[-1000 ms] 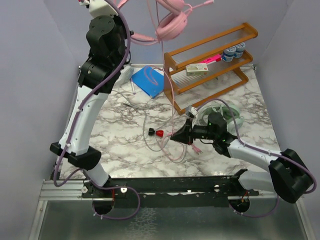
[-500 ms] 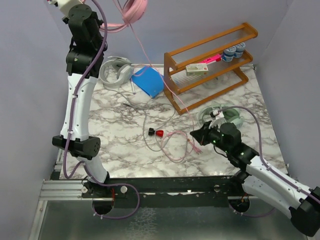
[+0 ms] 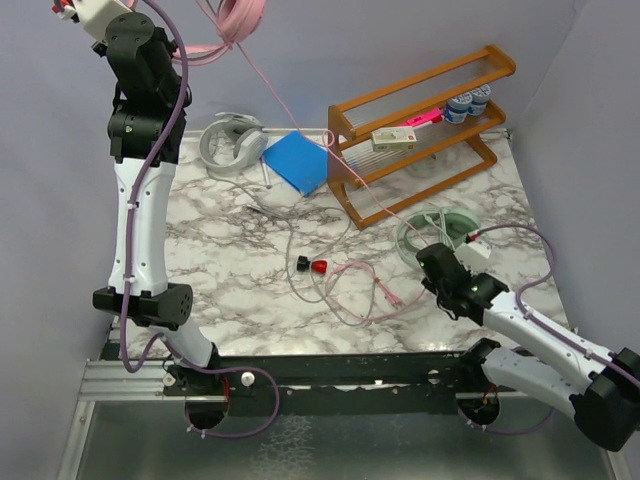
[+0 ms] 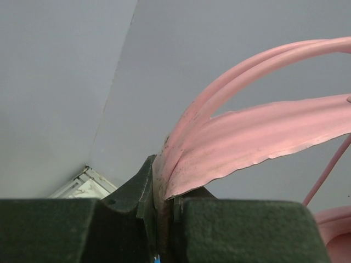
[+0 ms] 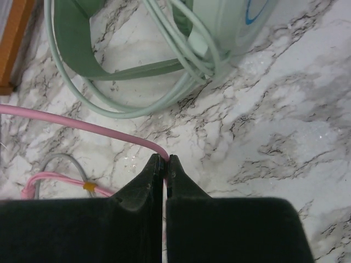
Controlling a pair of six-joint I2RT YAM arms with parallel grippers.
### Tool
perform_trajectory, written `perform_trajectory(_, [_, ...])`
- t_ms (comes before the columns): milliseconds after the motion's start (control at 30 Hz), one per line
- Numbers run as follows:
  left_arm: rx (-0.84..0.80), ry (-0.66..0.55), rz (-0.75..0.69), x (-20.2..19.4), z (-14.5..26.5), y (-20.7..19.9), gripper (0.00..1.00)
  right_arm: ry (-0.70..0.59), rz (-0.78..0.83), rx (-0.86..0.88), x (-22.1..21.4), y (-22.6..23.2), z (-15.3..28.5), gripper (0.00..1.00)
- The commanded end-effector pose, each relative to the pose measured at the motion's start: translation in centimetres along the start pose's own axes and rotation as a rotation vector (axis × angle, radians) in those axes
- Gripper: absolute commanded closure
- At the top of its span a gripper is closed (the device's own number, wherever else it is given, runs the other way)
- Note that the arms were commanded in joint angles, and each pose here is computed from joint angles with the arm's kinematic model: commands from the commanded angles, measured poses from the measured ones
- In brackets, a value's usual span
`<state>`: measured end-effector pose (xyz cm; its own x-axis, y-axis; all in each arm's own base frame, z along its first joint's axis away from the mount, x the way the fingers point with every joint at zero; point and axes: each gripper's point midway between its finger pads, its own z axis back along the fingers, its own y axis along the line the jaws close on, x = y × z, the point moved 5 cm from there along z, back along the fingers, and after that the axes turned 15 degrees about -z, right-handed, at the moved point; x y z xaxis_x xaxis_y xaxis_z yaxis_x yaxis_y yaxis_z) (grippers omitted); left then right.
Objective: Wrap the headphones
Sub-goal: Wrap the headphones cable around the headphones.
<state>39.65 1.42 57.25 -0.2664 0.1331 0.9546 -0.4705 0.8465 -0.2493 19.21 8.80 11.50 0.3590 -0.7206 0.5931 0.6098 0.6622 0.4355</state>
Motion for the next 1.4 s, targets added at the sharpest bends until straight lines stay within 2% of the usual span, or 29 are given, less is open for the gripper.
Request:
perform_trajectory(0, [0.007,-0.131,0.16,4.7,1.2,0.9,1.0,-0.137,-0.104,-0.058,1.5,-2.4,0.1,0.99])
perform_trajectory(200, [0.036,-0.137,0.175,4.8,1.5,1.6,1.0,-0.306,-0.305,-0.179,3.8,-5.8,1.5,0.99])
perform_trajectory(333, [0.056,-0.14,0.179,4.8,1.6,1.9,1.0,-0.449,-0.494,-0.265,5.4,-8.6,2.7,1.0])
perform_trajectory(500, [0.071,-0.144,0.182,4.9,1.7,2.2,1.0,-0.529,-0.576,-0.337,6.1,-10.1,3.3,1.0])
perform_trajectory(567, [0.06,-0.15,0.187,5.1,1.9,2.2,1.0,-0.522,-0.53,-0.305,6.2,-9.2,3.0,0.95])
perform_trajectory(600, [0.051,-0.151,0.188,5.1,2.0,2.2,1.0,-0.51,-0.514,-0.294,6.2,-8.7,3.0,0.82])
perform_trajectory(700, [0.026,-0.152,0.191,5.4,2.2,2.0,1.0,-0.461,-0.338,-0.162,7.2,-5.3,3.2,0.26])
perform_trajectory(800, [-0.014,-0.147,0.21,5.4,2.5,1.6,1.0,-0.446,-0.217,0.022,8.5,-2.6,4.2,0.02])
perform_trajectory(900, [-0.061,-0.137,0.236,5.3,2.9,1.1,1.0,-0.496,-0.156,0.146,10.0,-1.5,5.4,0.0])
perform_trajectory(967, [-0.095,-0.131,0.248,5.2,3.1,0.8,1.0,-0.506,-0.038,0.227,10.7,-0.4,6.3,0.0])
perform_trajectory(1100, [-0.137,-0.119,0.267,5.2,3.6,0.4,1.0,-0.426,0.216,0.586,10.2,4.1,8.9,0.0])
perform_trajectory(1200, [-0.147,-0.123,0.27,5.5,3.9,0.5,1.0,-0.379,0.277,0.75,9.8,6.7,10.6,0.0])
perform_trajectory(1367, [-0.182,-0.126,0.288,6.1,4.7,0.5,1.0,-0.257,0.572,1.154,7.1,13.4,13.8,0.0])
